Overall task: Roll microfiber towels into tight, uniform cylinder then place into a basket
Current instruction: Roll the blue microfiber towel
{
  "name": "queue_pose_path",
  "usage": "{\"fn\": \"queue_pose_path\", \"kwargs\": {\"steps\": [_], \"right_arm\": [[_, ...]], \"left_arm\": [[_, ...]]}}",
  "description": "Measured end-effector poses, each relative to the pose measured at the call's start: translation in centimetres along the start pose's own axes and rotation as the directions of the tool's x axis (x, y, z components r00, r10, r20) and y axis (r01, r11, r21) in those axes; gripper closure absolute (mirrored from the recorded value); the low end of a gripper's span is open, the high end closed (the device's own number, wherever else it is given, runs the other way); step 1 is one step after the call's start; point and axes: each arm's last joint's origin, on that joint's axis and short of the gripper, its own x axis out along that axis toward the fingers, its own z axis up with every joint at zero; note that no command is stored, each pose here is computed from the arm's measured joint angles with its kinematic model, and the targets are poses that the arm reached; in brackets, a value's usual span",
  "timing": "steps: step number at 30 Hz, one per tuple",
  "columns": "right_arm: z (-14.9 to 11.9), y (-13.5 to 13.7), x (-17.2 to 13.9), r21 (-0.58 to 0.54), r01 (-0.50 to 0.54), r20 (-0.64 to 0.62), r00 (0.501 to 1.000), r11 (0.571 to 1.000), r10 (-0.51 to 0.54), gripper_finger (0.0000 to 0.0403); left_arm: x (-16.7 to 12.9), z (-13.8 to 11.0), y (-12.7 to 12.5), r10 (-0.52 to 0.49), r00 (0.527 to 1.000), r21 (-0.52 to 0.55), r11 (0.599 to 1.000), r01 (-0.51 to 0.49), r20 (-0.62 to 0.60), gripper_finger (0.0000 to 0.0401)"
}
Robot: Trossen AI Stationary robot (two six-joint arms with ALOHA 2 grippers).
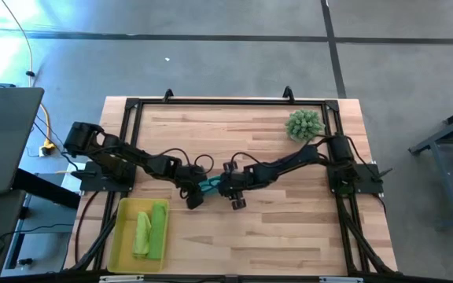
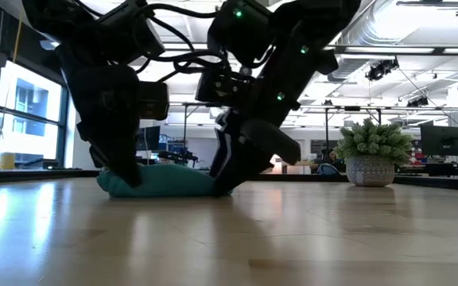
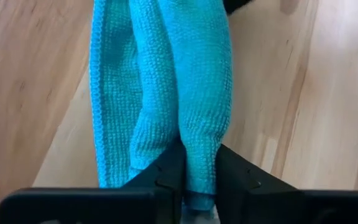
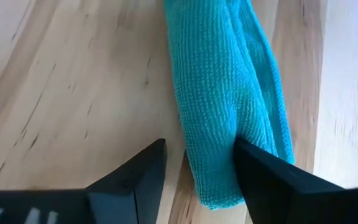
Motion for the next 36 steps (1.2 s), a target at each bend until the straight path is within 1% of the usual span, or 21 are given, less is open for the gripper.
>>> {"fn": "queue_pose_path", "kwargs": {"steps": [2, 4, 7, 12, 14, 17, 19, 21, 22, 24, 26, 28, 29, 31, 33, 36], "right_arm": [[-0.2, -0.2, 0.3, 0.018, -0.004, -0.006, 1.0, 1.0, 0.004, 0.0231], [-0.3, -0.4, 0.4, 0.036, -0.004, -0.007, 1.0, 0.999, 0.005, 0.025], [-0.4, -0.9, 0.5, 0.066, -0.002, -0.003, 1.0, 0.998, 0.003, 0.029], [-0.5, -1.6, 0.6, 0.132, 0.001, -0.001, 1.0, 0.991, 0.0, 0.0365], [-0.6, -1.9, 0.6, 0.162, -0.021, 0.003, 1.0, 0.987, 0.021, 0.0388], [-0.8, -2.4, 0.7, 0.239, -0.098, 0.023, 0.995, 0.966, 0.096, 0.0395], [-0.9, -3.0, 0.7, 0.304, -0.179, 0.05, 0.984, 0.936, 0.172, 0.0394], [-1.1, -3.7, 0.8, 0.373, -0.26, 0.08, 0.965, 0.891, 0.248, 0.0397], [-1.3, -4.1, 0.8, 0.408, -0.296, 0.096, 0.955, 0.863, 0.282, 0.0399], [-1.6, -4.9, 0.9, 0.474, -0.363, 0.126, 0.93, 0.802, 0.347, 0.0399], [-1.9, -5.3, 1.0, 0.531, -0.428, 0.153, 0.897, 0.731, 0.414, 0.0399], [-2.0, -5.6, 1.0, 0.558, -0.484, 0.184, 0.864, 0.674, 0.469, 0.0397], [-2.1, -5.8, 1.0, 0.563, -0.502, 0.194, 0.853, 0.657, 0.485, 0.0397], [-2.1, -5.9, 1.0, 0.564, -0.515, 0.202, 0.844, 0.646, 0.497, 0.0397], [-2.1, -5.8, 1.0, 0.563, -0.517, 0.201, 0.842, 0.644, 0.5, 0.0396], [-2.1, -5.7, 0.9, 0.564, -0.521, 0.201, 0.839, 0.64, 0.506, 0.0396]], "left_arm": [[-0.3, -0.1, 0.0, -0.005, 1.0, 0.021, 1.0, 0.006, -0.013, 0.0332], [-0.8, -0.2, 0.0, -0.004, 1.0, 0.052, 0.999, 0.005, -0.021, 0.0319], [-1.9, -0.4, 0.3, 0.017, 0.999, 0.077, 0.997, -0.013, -0.045, 0.03], [-3.9, -1.4, 0.8, 0.063, 0.991, 0.076, 0.996, -0.054, -0.121, 0.0281], [-4.8, -1.6, 0.8, 0.067, 0.989, 0.095, 0.994, -0.055, -0.13, 0.0279], [-6.0, -1.7, 0.3, 0.047, 0.993, 0.119, 0.992, -0.034, -0.107, 0.028], [-6.8, -1.7, -0.3, 0.003, 0.998, 0.163, 0.987, 0.008, -0.066, 0.0282], [-7.4, -1.5, -1.0, -0.044, 0.999, 0.212, 0.976, 0.045, -0.01, 0.0283], [-7.7, -1.5, -1.3, -0.045, 0.999, 0.23, 0.972, 0.041, 0.012, 0.0283], [-7.8, -1.4, -1.8, -0.025, 0.996, 0.252, 0.968, 0.004, 0.081, 0.0283], [-7.7, -1.2, -2.2, 0.02, 0.987, 0.262, 0.963, -0.062, 0.158, 0.0283], [-7.4, -1.0, -2.5, 0.078, 0.969, 0.277, 0.95, -0.144, 0.234, 0.0283], [-7.1, -0.9, -2.7, 0.1, 0.957, 0.291, 0.94, -0.18, 0.271, 0.0283], [-6.4, -0.7, -3.0, 0.126, 0.94, 0.328, 0.915, -0.234, 0.317, 0.0283], [-5.6, -0.5, -3.4, 0.105, 0.935, 0.369, 0.899, -0.235, 0.339, 0.028], [-4.2, -0.4, -4.1, 0.069, 0.937, 0.428, 0.877, -0.221, 0.341, 0.0268]]}}
